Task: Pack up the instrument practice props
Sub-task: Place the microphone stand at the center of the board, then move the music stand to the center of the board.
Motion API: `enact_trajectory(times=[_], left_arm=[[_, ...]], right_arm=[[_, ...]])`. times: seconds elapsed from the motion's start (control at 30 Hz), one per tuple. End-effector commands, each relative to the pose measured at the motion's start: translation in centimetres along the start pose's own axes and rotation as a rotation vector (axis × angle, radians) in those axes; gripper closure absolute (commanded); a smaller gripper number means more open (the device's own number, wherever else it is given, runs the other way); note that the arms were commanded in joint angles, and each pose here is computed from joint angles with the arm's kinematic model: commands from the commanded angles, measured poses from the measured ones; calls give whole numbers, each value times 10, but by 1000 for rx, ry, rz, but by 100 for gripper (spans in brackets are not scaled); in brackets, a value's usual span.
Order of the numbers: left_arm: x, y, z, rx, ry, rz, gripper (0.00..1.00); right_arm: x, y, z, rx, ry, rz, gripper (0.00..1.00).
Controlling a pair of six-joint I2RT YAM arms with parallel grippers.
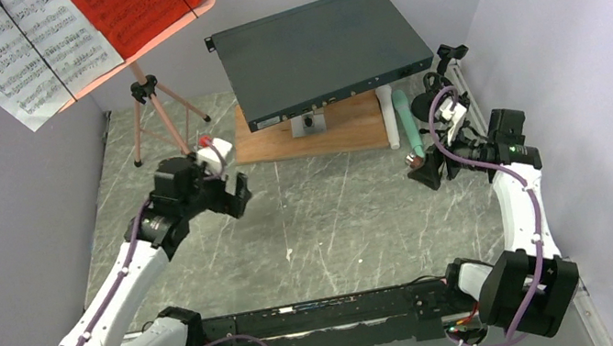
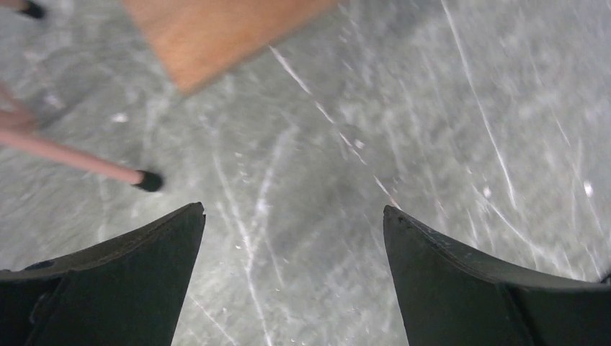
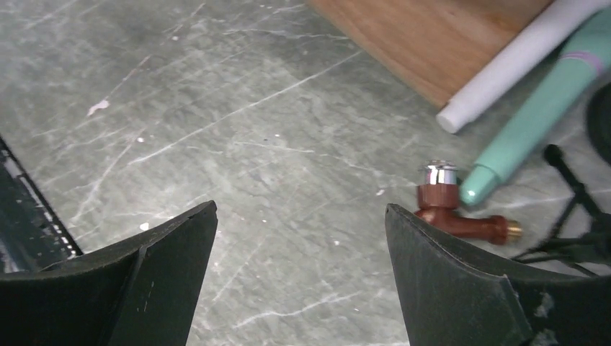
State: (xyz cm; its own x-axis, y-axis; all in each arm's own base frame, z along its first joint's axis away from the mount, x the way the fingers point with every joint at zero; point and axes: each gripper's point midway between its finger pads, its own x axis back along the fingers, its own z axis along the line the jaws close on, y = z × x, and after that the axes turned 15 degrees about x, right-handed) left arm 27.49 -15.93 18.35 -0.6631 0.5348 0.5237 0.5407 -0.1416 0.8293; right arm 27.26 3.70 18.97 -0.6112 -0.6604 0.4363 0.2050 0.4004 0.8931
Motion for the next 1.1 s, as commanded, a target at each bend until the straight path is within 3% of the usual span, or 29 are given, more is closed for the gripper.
enact_trajectory(times=[0.0,0.23,0.33,0.5,0.77,1.07], left_arm=[[13,46,28,244,56,-223,2],[2,52,97,653,152,-408,3],[-3,55,129,737,231,-444,3],[-14,72,163,674,343,-456,5],[-25,104,197,422,421,-529,9],[-42,116,226,374,498,-496,27]], right_arm=[[-7,-2,27,-24,90,-83,10],[-6,-2,35,6,126,-89,9],[-7,0,40,19,148,-86,9],[-10,4,46,46,170,-82,9],[-15,4,54,72,206,-65,5],[-18,4,60,100,230,-57,0]])
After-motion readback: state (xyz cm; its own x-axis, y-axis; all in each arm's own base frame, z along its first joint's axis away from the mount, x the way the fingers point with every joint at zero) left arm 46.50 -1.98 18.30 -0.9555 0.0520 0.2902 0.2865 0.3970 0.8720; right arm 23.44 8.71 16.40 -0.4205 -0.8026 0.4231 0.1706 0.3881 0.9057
